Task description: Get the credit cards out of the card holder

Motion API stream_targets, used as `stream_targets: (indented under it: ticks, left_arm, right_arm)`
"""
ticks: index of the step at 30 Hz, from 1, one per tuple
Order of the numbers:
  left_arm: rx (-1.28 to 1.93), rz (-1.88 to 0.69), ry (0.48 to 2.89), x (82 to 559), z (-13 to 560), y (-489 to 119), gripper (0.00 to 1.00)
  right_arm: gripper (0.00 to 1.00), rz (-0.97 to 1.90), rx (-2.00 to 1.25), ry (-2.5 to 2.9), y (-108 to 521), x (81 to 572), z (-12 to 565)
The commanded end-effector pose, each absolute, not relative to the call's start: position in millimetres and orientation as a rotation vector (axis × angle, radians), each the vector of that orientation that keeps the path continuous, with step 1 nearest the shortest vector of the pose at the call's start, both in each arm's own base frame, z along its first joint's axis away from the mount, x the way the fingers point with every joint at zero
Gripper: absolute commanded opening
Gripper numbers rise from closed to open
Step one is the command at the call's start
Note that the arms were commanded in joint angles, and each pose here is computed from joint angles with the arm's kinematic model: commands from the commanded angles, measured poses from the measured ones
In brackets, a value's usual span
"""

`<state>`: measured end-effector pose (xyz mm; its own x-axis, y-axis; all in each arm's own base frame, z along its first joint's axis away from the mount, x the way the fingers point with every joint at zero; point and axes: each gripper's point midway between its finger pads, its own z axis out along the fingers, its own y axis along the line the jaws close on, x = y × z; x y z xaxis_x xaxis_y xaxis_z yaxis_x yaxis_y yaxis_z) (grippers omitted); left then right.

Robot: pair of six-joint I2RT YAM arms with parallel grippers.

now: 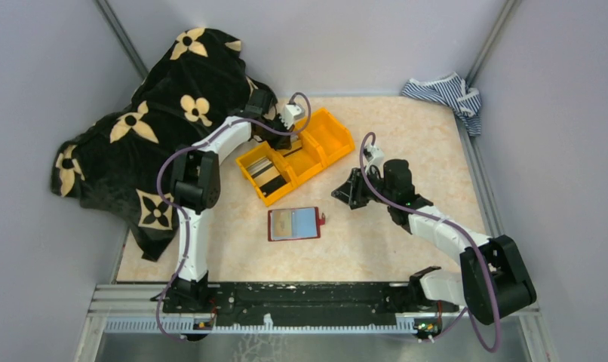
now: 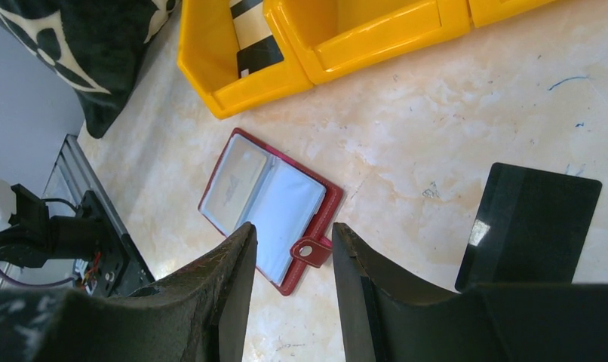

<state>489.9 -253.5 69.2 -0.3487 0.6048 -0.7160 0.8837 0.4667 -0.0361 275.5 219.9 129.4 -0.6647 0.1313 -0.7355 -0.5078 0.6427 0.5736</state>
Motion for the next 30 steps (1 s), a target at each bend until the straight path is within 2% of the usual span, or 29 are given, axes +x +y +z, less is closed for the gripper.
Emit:
stream_targets:
  ticks: [1, 6, 18, 30]
  left_arm:
    - [1.233, -0.546, 2.090, 489.9, 58.2, -255.5, 0.00]
    - [1.232, -0.527, 2.105, 490.1, 54.2, -253.3, 0.01]
    - [1.209, -0.487, 2.101, 496.4, 62.6, -250.7, 0.13]
    - [1.201, -0.453, 2.100, 499.6, 69.4, -247.3, 0.17]
  right_arm:
    - [0.42, 1.017, -0.317, 2.002, 219.2, 282.5, 142.3]
    - [0.42, 1.023, -0.318, 2.004, 219.8, 282.3, 141.3]
    - [0.42, 1.018, -0.316, 2.009, 219.1, 282.3, 137.9]
    - [0.42, 1.022, -0.315, 2.018, 219.4, 281.7, 134.0]
